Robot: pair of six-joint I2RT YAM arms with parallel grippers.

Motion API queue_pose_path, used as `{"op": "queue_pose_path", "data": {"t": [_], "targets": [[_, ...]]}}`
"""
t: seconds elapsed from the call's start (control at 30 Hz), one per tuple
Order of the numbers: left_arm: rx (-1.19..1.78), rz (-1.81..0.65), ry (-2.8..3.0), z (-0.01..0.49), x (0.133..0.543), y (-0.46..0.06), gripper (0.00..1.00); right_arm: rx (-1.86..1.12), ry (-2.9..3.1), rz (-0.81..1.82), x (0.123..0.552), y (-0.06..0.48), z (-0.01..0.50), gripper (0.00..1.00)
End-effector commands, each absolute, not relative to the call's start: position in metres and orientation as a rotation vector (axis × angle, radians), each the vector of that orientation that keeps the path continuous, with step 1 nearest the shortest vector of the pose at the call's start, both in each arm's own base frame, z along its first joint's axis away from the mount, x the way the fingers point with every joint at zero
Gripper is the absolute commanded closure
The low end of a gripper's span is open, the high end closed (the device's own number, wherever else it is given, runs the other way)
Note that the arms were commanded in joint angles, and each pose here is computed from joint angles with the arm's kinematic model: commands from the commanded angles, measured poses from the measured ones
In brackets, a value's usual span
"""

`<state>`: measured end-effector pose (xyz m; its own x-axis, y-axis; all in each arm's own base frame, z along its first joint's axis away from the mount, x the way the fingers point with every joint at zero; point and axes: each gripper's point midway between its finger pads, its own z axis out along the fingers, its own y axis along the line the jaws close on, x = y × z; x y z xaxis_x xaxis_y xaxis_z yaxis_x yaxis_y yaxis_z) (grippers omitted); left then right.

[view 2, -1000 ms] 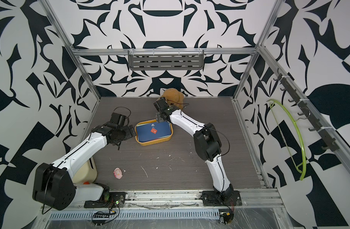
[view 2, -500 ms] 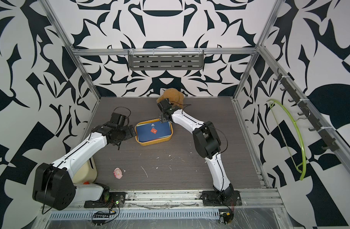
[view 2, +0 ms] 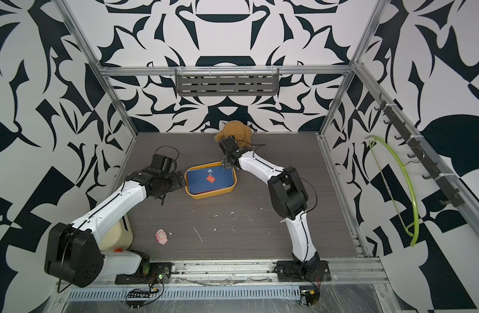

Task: Put the sealed envelopes into the storage box
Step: Adjust the envelope in the storage box, then reset both arms

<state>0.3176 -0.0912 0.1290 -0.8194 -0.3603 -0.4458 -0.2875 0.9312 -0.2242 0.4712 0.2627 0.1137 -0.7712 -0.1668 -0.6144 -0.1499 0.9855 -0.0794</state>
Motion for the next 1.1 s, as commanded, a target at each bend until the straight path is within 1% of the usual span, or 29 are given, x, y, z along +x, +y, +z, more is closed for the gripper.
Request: {"op": "queue_pose_path", "data": {"t": [0.0,0.13,0.27,0.33,0.43,0.57,0.67,0.77,0.87,1.0,1.07], "targets": [[-0.448,-0.194,2.614,0.126,0.314,-0.091,0.01,-0.199,2.395,-0.035,0.472,0.255,0.154,0.03],[-0.443,-0.201,2.608,0.126,0.311,-0.090,0.01,-0.183,2.371,-0.065,0.465,0.241,0.170,0.00],[-0.422,-0.198,2.578,0.123,0.308,-0.087,0.01,-0.172,2.376,-0.108,0.445,0.213,0.178,0.00],[-0.381,-0.169,2.524,0.131,0.309,-0.081,0.01,-0.160,2.392,-0.104,0.432,0.194,0.179,0.01],[-0.287,-0.033,2.442,0.138,0.315,-0.064,0.01,-0.114,2.419,-0.071,0.413,0.156,0.176,0.00],[-0.186,0.158,2.274,0.152,0.328,-0.037,0.01,0.055,2.403,-0.035,0.396,0.088,0.164,0.01],[-0.103,0.195,2.227,0.149,0.335,-0.029,0.01,0.185,2.328,-0.105,0.387,0.038,0.158,0.01],[-0.131,0.227,2.227,0.139,0.336,-0.013,0.01,0.238,2.297,-0.179,0.379,0.004,0.144,0.01],[-0.155,0.228,2.219,0.130,0.338,-0.002,0.01,0.224,2.265,-0.296,0.375,-0.017,0.130,0.00],[-0.194,0.202,2.200,0.122,0.348,0.011,0.01,0.214,2.170,-0.310,0.383,-0.027,0.121,0.01],[-0.282,0.124,2.170,0.118,0.354,0.018,0.01,0.222,2.104,-0.322,0.386,-0.030,0.120,0.01]]}}
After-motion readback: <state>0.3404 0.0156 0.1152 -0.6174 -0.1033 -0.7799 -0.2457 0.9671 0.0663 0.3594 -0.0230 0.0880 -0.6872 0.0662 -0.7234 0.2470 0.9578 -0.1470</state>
